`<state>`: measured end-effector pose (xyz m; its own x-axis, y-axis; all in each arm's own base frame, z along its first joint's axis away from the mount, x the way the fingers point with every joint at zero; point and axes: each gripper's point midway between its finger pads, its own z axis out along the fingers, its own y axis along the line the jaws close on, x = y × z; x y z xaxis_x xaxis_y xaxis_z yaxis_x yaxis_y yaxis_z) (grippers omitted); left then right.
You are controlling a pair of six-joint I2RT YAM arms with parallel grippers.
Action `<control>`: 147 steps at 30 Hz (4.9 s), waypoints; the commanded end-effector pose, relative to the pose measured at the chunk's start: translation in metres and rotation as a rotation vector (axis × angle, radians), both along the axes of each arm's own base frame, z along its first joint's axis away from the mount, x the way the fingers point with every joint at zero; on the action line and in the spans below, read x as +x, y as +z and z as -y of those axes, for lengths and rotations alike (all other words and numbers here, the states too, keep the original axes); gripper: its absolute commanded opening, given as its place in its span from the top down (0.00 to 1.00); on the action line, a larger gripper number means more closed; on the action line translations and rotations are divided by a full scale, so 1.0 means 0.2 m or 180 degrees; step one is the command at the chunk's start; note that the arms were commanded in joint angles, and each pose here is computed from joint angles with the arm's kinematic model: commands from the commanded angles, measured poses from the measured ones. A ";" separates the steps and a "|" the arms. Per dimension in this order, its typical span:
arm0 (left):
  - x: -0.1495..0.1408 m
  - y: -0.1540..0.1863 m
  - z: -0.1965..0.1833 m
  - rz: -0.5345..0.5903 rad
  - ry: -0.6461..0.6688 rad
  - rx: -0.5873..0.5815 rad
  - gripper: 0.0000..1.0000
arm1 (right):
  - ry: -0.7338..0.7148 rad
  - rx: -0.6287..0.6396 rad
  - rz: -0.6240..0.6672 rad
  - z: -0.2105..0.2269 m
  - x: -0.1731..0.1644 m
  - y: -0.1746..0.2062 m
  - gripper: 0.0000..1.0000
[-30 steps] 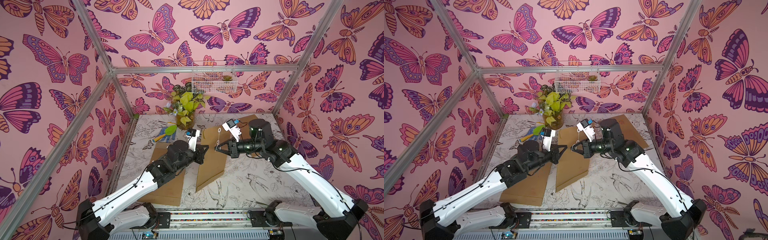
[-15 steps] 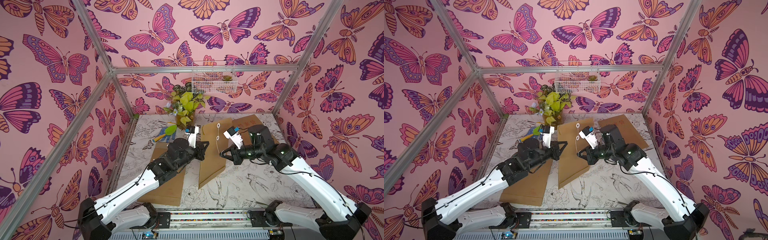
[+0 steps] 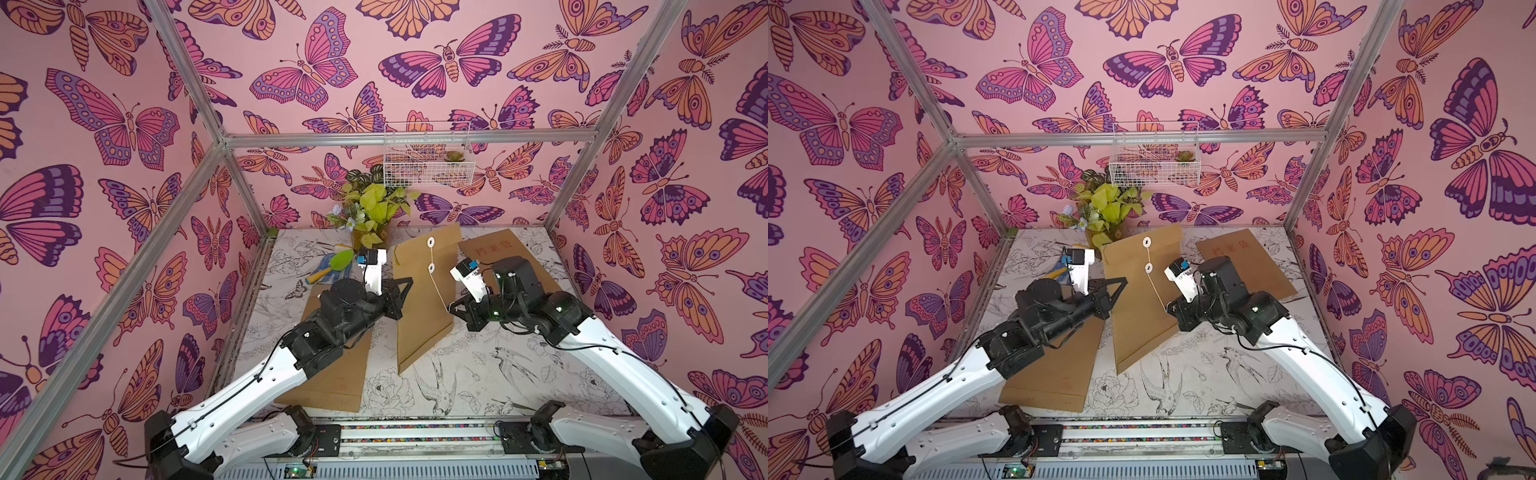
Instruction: Open the file bag
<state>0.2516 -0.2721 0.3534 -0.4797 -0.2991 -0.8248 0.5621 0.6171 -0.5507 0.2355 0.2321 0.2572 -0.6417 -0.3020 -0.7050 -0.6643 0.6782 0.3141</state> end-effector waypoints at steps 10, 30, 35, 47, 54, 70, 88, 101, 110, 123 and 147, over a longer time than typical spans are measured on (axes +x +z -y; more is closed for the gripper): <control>-0.03 0.12 -0.08 0.0219 0.0076 -0.0044 1.00 | -0.0637 -0.0187 0.0115 0.19 0.22 -0.03 1.00; 0.03 0.22 -0.10 0.0247 -0.0037 -0.0134 1.00 | -0.0884 -0.0064 -0.0320 0.30 0.37 -0.18 1.00; 0.02 0.21 -0.07 0.0248 -0.0267 0.0031 1.00 | -0.1040 0.0052 -0.0277 0.35 0.41 -0.11 1.00; 0.02 0.05 0.01 0.0175 -0.0811 0.0978 1.00 | -0.1587 0.0062 0.0592 0.58 0.32 0.30 1.00; 0.02 0.02 0.03 0.0153 -0.0890 0.1036 1.00 | -0.1990 0.0017 0.1136 0.74 0.28 0.58 1.00; -0.07 0.12 -0.05 0.0387 -0.0813 0.0819 1.00 | -0.2194 -0.0229 0.1037 0.80 0.39 0.48 1.00; -0.13 0.22 -0.11 0.0573 -0.0716 0.0658 1.00 | -0.2159 -0.0346 0.0905 0.81 0.43 0.38 1.00; -0.16 0.23 -0.12 0.0607 -0.0771 0.0618 1.00 | -0.2169 -0.0302 0.0870 0.82 0.45 0.38 1.00; -0.17 0.15 -0.06 0.0466 -0.0999 0.0679 1.00 | -0.2184 -0.0019 0.1196 0.80 0.47 0.63 1.00; -0.23 0.09 0.06 0.0280 -0.1584 0.0637 1.00 | -0.1859 0.0290 0.1395 0.67 0.59 0.89 1.00; -0.14 0.19 0.02 0.0414 -0.1459 0.0340 1.00 | -0.1958 0.0870 -0.0106 0.69 0.98 0.20 0.42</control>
